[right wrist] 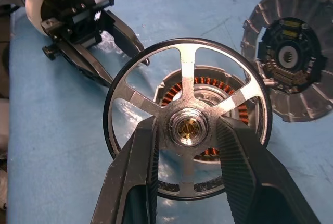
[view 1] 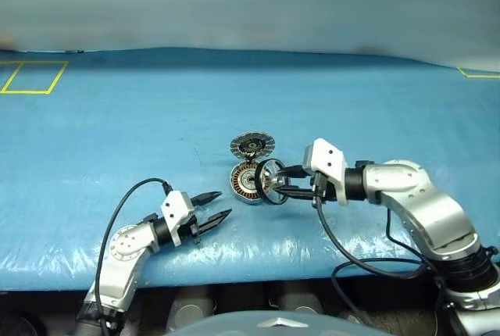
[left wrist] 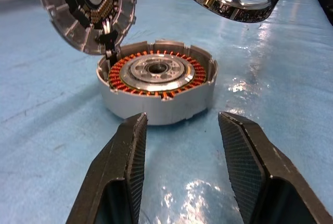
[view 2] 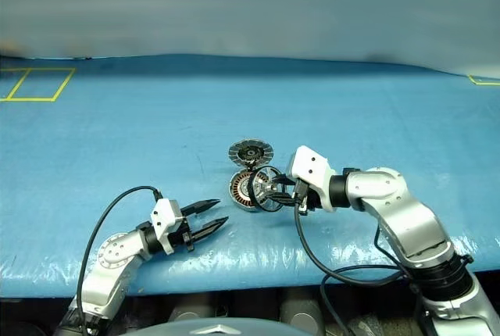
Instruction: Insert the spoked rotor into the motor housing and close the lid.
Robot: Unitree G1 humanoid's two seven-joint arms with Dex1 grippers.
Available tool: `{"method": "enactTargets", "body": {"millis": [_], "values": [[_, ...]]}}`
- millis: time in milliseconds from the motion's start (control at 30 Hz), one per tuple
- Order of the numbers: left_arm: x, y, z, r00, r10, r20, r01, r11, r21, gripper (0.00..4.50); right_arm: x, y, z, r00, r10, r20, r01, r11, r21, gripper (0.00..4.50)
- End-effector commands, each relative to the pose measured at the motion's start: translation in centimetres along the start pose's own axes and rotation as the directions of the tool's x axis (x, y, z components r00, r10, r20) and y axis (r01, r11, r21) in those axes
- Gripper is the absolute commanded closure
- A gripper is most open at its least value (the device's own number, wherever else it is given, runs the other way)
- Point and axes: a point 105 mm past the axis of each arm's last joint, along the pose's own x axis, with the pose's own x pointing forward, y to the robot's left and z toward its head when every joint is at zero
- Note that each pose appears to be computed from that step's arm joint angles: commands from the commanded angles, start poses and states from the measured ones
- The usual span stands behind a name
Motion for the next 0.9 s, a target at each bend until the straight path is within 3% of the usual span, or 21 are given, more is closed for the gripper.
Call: {"method": "enactTargets", "body": {"millis": [33, 267, 900], "values": [[0.3, 0.1, 2.0, 0.997, 0.014, 0.071, -0.017, 0.999, 0.037, 2.18, 0.9, -1.1, 0.6, 0.997, -0.073, 0.031, 0.074, 0.996, -0.041, 3.2], [0.6, -0.2, 2.4, 0.997, 0.023, 0.076, -0.025, 0.999, 0.036, 2.18, 2.2, -3.0, -0.3, 0.992, -0.121, -0.021, 0.121, 0.992, -0.033, 3.2], [0.3, -0.2, 1.8, 0.998, 0.029, 0.054, -0.031, 0.999, 0.032, 2.18, 3.2, -1.8, -0.1, 0.998, -0.008, -0.062, 0.003, 0.996, -0.09, 3.2]]}}
